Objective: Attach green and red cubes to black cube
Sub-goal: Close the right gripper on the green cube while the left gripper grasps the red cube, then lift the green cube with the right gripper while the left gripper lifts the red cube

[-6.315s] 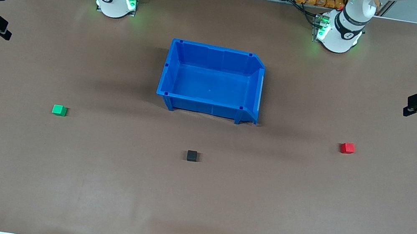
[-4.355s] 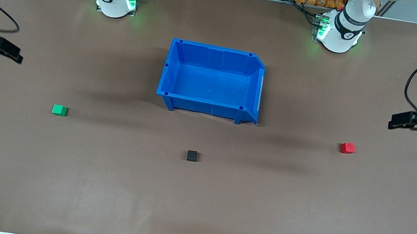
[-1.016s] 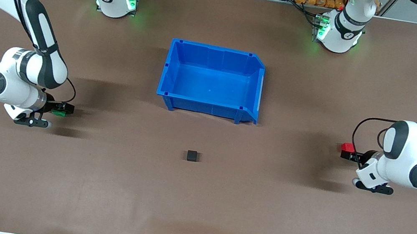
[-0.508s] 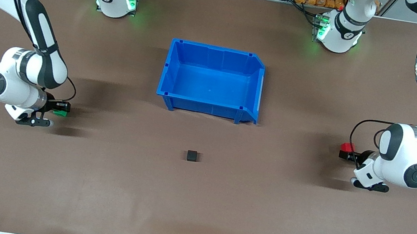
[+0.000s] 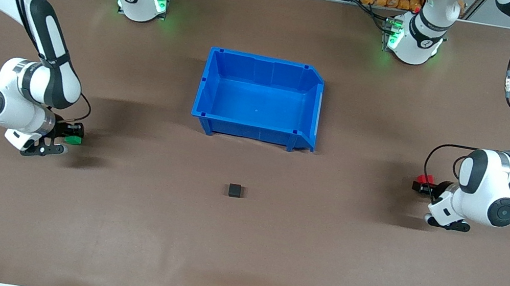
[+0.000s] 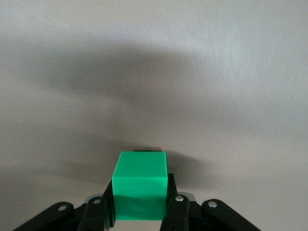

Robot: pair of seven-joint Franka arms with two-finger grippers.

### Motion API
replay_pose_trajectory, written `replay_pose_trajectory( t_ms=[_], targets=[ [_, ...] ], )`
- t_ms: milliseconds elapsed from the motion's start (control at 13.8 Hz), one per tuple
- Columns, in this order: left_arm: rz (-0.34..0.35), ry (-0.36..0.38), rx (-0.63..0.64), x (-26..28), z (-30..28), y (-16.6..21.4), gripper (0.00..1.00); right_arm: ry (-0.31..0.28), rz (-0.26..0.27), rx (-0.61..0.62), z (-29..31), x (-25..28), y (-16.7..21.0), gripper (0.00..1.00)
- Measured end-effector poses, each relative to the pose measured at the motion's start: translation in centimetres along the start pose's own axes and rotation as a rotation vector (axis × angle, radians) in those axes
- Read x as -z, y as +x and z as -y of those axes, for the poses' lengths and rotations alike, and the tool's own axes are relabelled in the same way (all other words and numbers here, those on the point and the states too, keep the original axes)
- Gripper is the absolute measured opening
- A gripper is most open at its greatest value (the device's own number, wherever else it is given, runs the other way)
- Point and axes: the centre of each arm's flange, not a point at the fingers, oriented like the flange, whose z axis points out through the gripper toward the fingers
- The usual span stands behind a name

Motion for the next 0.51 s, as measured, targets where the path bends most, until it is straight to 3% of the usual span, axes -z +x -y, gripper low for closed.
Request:
replay_pose_trajectory(
  t_ms=[290, 435, 508],
  targets=[
    [0.001, -0.002, 0.001, 0.0, -0.1, 0.0, 0.64, -0.041, -0.068, 0.219, -0.5, 3.5, 2.4, 0.41],
    [0.001, -0.002, 0.001, 0.0, -0.1, 0.0, 0.49, -0.070, -0.095, 0.376, 0.3, 5.1, 3.8, 0.41],
    [0.001, -0.002, 0.001, 0.0, -0.1, 0.0, 0.48, -0.088, -0.107, 0.477, 0.7, 6.1, 4.6, 0.41]
  ],
)
